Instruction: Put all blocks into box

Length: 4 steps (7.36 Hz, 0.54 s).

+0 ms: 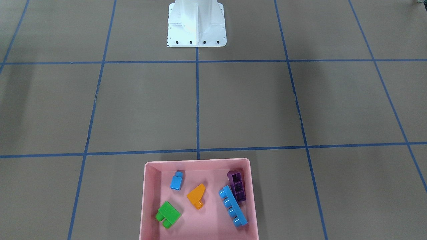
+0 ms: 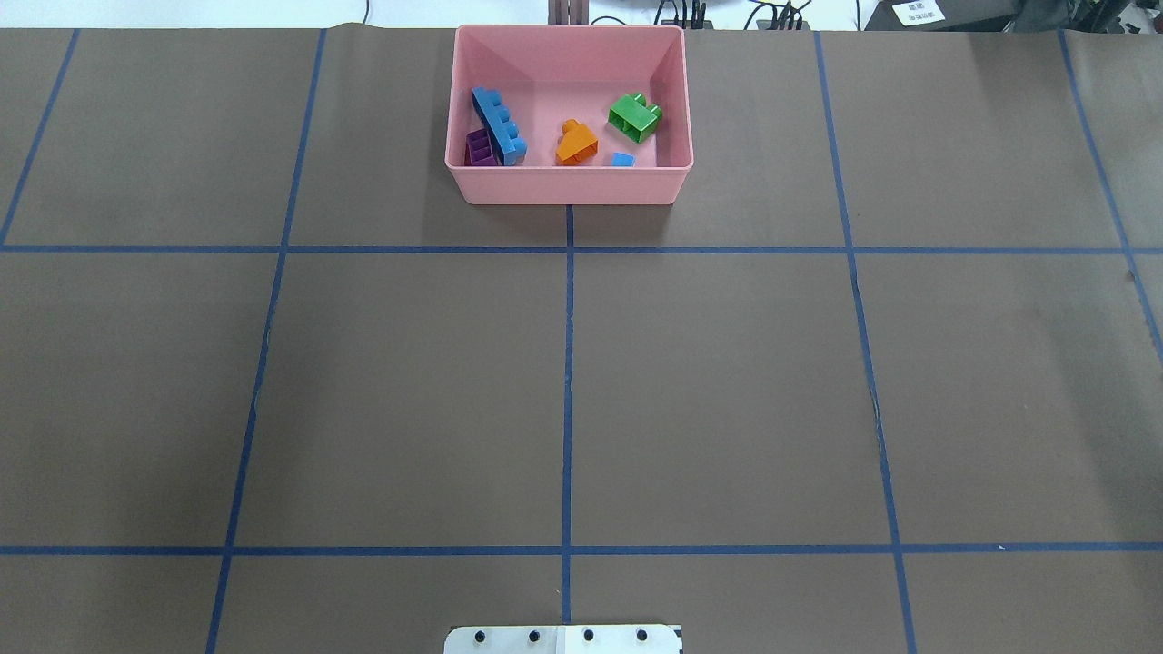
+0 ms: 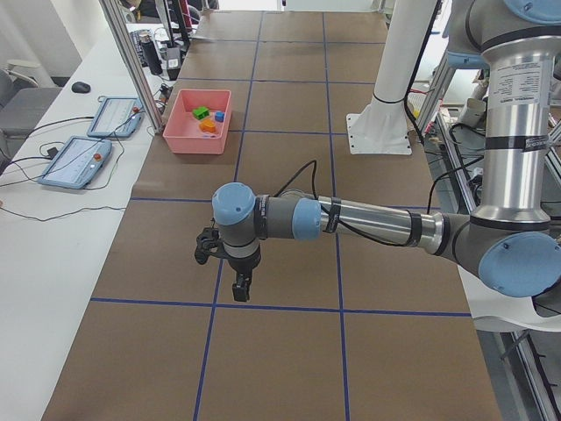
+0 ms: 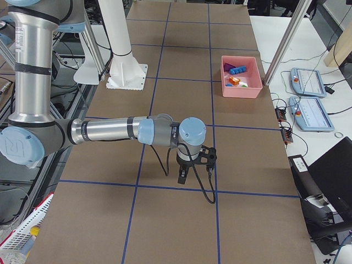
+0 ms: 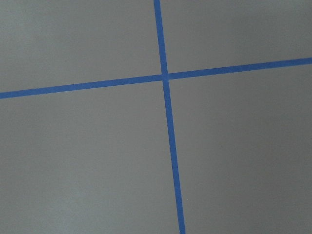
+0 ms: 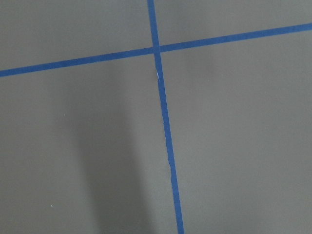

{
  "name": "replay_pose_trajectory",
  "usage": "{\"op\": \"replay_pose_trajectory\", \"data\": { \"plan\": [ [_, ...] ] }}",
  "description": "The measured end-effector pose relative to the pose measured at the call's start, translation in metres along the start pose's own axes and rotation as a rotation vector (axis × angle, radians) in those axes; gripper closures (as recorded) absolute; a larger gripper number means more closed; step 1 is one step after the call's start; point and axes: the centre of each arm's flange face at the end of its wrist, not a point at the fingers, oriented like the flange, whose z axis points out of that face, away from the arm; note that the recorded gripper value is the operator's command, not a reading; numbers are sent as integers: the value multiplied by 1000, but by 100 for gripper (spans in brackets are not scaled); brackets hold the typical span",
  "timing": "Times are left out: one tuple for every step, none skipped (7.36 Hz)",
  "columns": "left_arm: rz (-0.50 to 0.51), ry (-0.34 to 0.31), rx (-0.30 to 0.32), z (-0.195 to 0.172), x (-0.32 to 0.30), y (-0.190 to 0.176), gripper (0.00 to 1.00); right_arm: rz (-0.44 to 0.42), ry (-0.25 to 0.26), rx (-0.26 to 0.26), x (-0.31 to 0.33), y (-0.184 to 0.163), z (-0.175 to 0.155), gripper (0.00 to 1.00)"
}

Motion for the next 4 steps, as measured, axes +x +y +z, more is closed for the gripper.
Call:
{"op": "replay_pose_trajectory", "data": {
  "plan": [
    [14,-6,17,-9,7,0,0,8,-6,-1,2,0,1,0],
    [22,-8,27,-14,11,1,0,11,-12,-2,3,0,1,0],
    [24,-9,30,-15,12,1,0,9,-15,0,2,-1,0,0],
    [22,-10,29,-14,12,2,0,0,-13,8,0,-2,-2,0]
  ]
}}
